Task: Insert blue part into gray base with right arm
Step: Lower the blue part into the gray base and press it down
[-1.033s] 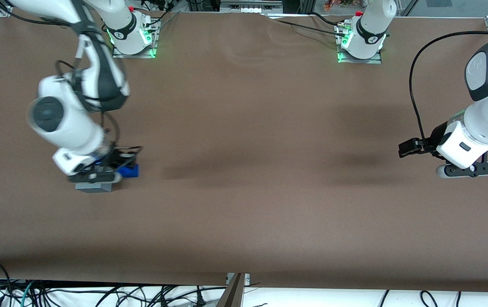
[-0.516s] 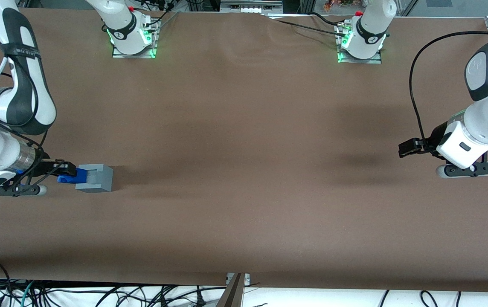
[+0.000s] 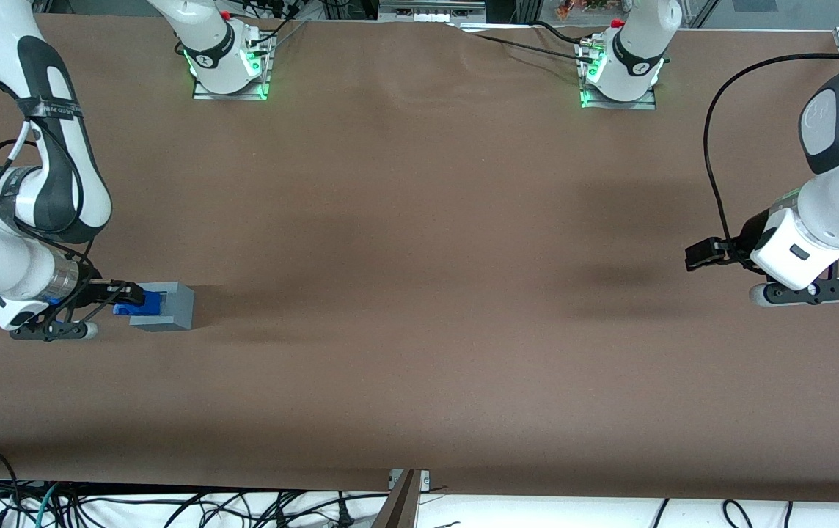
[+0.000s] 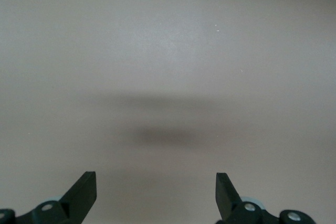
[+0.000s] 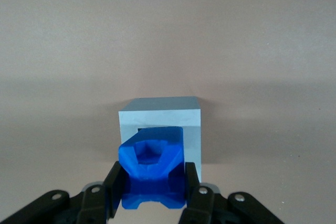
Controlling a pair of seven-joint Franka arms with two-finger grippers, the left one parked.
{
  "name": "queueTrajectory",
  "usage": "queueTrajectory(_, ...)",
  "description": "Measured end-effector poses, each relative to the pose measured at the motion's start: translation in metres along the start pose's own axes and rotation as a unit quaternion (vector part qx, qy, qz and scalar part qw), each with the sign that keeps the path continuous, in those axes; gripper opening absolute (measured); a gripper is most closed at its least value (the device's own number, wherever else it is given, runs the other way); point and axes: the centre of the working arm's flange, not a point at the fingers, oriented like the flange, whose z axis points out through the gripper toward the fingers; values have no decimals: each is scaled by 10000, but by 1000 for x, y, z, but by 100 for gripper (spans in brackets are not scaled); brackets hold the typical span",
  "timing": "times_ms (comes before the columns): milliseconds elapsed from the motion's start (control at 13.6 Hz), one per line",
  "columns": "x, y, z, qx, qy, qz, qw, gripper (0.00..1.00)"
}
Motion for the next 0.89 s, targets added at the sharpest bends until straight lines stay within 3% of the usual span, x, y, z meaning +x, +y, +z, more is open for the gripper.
queueTrajectory(295, -5, 0, 11, 8, -75, 2, 10000, 50)
queueTrajectory(885, -6, -1, 18, 0, 97, 9, 10000, 50)
